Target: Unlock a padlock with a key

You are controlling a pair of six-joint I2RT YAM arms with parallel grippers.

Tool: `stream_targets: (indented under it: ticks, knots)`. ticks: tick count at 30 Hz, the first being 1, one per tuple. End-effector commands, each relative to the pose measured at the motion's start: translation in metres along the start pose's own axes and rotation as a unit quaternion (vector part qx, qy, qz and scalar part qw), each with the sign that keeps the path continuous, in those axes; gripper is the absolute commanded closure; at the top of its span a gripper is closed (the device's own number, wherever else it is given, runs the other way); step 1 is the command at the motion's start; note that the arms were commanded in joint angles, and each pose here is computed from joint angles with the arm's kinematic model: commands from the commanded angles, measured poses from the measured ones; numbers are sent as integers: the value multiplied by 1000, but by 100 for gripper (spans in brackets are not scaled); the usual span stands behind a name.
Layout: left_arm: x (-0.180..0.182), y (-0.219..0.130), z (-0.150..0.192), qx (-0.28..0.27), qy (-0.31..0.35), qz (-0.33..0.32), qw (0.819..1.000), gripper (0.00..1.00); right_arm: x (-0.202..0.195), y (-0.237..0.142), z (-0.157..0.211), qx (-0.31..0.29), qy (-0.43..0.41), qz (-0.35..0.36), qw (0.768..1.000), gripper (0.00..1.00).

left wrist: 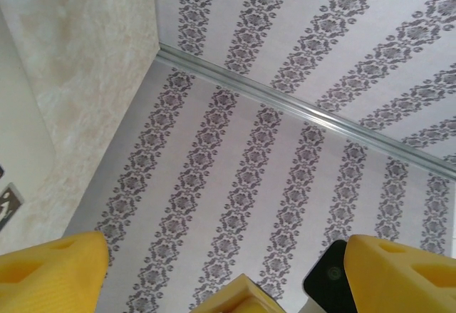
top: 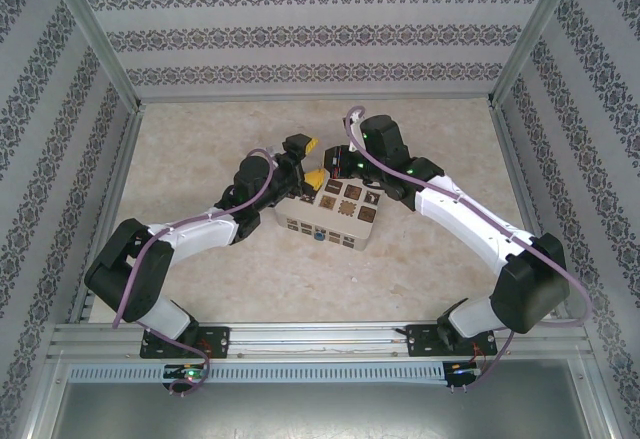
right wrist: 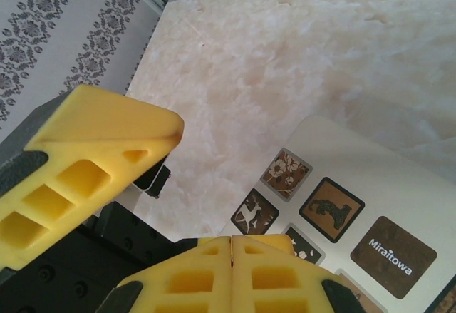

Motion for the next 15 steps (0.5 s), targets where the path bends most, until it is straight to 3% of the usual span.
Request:
stream_targets:
  ticks: [1,8,15]
  knots:
    - [-13,2,10,12,-27,41,999,14,11,-2,-6,-13,2,-25,1000,100]
    - [-13,5,12,18,-40,51,998,17,15,6,-5,-4,4,-39,999,100]
    - [-12,3,10,10,-47,56,997,31,12,7,0,1,6,-34,999,100]
Point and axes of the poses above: each hand's point on the last joint's axis, 136 mm out from that joint toward the fingers, its own y axis out along the fingers, its own x axis along the line the jaws close on, z = x × y, the point moved 3 cm from there along -y, back along the fingers, and after that the axes turned 1 degree about -y, right-handed, at the moved point
